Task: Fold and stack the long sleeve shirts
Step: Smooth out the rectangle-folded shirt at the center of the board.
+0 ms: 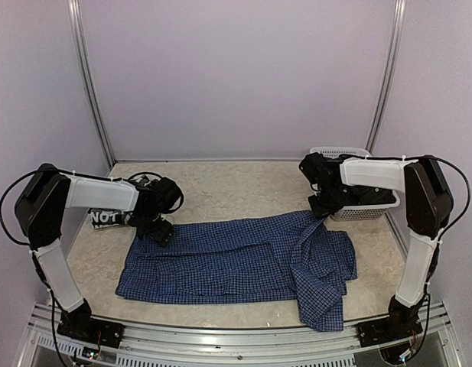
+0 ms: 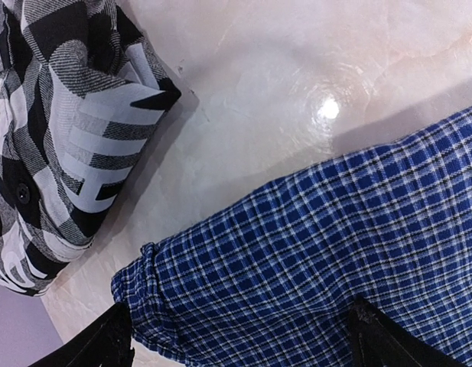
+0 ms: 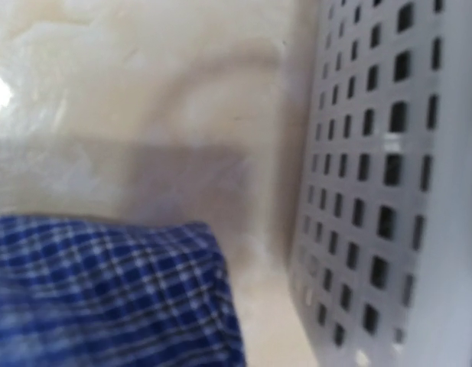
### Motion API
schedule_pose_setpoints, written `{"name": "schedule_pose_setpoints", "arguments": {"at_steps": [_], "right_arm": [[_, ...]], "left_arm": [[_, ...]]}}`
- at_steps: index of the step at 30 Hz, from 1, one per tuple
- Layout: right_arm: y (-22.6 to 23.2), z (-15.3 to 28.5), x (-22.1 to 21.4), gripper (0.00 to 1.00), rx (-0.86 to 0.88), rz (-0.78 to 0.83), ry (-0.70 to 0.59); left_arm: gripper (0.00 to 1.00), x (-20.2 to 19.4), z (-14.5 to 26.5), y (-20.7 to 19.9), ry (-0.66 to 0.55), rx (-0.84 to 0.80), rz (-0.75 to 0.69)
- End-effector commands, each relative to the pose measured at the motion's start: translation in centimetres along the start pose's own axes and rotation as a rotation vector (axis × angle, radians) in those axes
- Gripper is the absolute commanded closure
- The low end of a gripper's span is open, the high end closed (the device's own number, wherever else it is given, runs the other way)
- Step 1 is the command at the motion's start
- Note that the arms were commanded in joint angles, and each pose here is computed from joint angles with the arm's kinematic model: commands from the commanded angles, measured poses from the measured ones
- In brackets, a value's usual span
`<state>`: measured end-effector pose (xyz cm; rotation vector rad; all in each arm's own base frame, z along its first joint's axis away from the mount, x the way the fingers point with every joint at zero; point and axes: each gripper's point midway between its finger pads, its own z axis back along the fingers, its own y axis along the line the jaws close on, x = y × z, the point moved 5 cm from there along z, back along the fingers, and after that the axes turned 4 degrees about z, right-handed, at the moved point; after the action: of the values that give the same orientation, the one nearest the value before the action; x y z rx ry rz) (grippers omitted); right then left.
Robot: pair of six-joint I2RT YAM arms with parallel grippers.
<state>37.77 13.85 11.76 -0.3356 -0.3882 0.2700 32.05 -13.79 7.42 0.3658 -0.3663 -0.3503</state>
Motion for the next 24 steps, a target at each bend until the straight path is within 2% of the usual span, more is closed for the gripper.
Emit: {"name": "schedule_pose_setpoints", "arguments": {"at_steps": [1, 5, 7, 10, 15, 24], "right_arm": [[-2.0, 1.0, 0.2, 0.85, -0.063, -0.009, -0.005], [-2.4, 2.0, 0.0, 0.69, -0.065, -0.004, -0.017], [-2.6, 2.7, -0.1, 0.66, -0.059, -0.007, -0.029], [-2.3, 4.1, -0.1, 0.62, 0.003, -0.002, -0.081], [-0.3, 6.6, -0.5, 0.59, 0.220, 0.006, -0.190], [4.9, 8.9, -5.0, 0.56, 0.500, 0.091, -0.219]], "left_arm": [[0.07, -4.6, -3.1, -0.5, 0.204, 0.003, -0.090], [0.06, -4.5, -2.9, -0.3, 0.194, 0.008, -0.088], [0.05, -4.3, -2.7, -0.1, 0.187, 0.015, -0.085], [0.03, -3.7, -2.2, 0.1, 0.161, 0.020, -0.072], [0.01, -2.5, -0.6, 0.5, 0.089, -0.012, -0.045], [0.01, -0.1, 2.9, 1.0, -0.062, -0.053, -0.001]]}}
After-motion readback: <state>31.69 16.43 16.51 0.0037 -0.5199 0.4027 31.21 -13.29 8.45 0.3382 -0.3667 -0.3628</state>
